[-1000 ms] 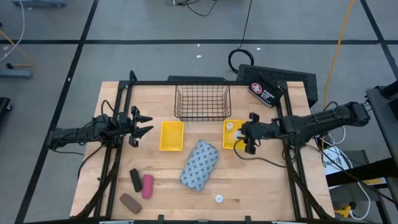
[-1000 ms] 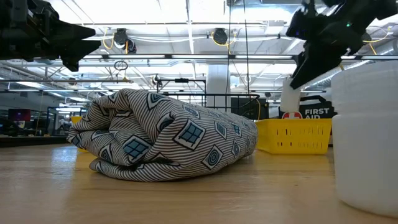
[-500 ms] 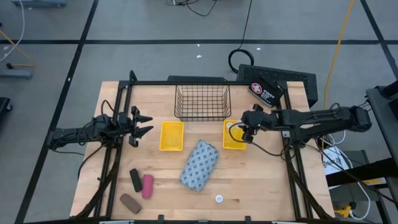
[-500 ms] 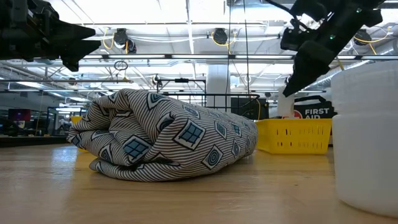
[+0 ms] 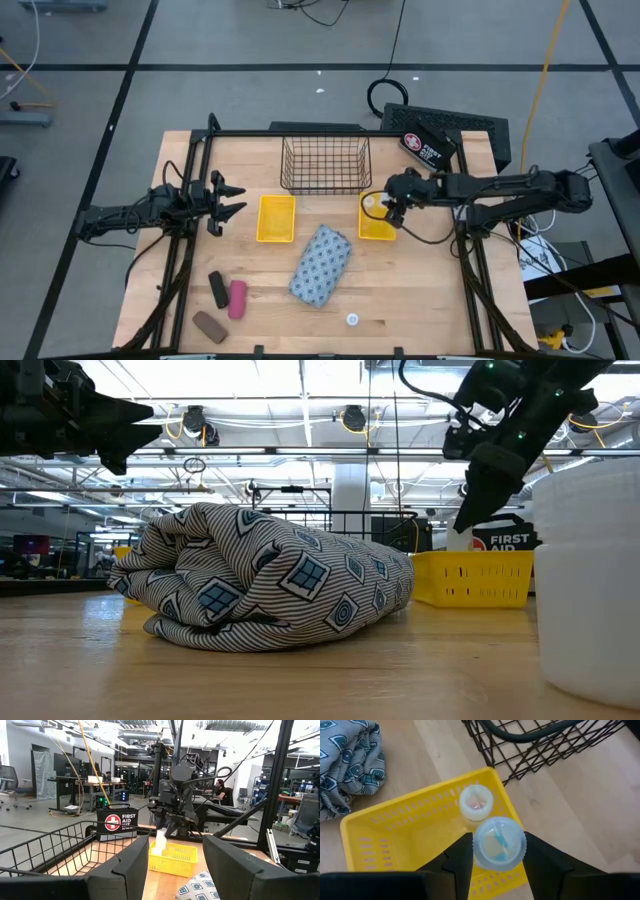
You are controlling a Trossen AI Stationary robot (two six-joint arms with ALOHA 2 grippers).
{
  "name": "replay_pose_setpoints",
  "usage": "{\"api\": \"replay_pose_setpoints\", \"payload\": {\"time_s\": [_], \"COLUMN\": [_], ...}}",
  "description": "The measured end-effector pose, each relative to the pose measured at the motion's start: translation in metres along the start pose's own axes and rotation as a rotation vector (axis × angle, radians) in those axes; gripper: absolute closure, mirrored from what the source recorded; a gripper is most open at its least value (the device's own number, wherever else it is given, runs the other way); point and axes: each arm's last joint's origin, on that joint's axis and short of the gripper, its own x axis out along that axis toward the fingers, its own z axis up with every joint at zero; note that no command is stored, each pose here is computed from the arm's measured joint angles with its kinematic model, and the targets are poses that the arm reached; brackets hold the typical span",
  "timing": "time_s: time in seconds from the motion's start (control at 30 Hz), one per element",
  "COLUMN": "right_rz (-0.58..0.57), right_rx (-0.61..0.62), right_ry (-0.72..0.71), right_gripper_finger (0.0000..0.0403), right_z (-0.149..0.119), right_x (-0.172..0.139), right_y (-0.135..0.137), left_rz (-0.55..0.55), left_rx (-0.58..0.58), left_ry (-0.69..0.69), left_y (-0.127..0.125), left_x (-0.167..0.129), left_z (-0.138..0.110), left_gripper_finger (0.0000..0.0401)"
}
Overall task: Pick & Place Medicine items
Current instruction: Put the top transparent pill bottle into the right yellow basket
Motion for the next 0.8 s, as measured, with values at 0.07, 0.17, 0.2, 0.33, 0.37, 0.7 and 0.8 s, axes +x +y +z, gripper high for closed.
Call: {"api": "replay_pose_setpoints", "payload": {"time_s": [0.07,0.17,0.2,0.33,0.37,0.7,0.8], "right_rz": [0.000,-0.004,-0.006,-0.010,-0.010,-0.013,-0.014], "right_rx": [0.005,0.017,0.019,0.018,0.018,0.016,0.026], "right_ry": [0.002,0.016,0.021,0.038,0.038,0.051,0.051], "right_gripper_finger": [0.0259,0.0260,0.0261,0.0265,0.0264,0.0265,0.0264], "right_z": [0.000,0.000,-0.001,-0.001,-0.001,-0.001,-0.001], "right_x": [0.001,0.004,0.005,0.010,0.012,0.017,0.017], "right_y": [0.000,0.001,0.001,0.002,0.002,0.003,0.003], "left_rz": [0.000,0.000,0.000,0.000,0.000,0.000,0.000], "left_rx": [0.000,0.000,0.000,0.000,0.000,0.000,0.000], "left_ry": [0.000,0.000,0.000,0.001,0.000,0.000,0.000], "left_y": [0.000,0.000,0.000,0.000,0.000,0.000,0.000], "left_x": [0.000,0.000,0.000,0.000,0.000,0.000,0.000], "left_z": [0.000,0.000,0.000,0.000,0.000,0.000,0.000], "left_gripper_finger": [0.0203,0.0203,0.0203,0.0203,0.0203,0.0203,0.0203]}}
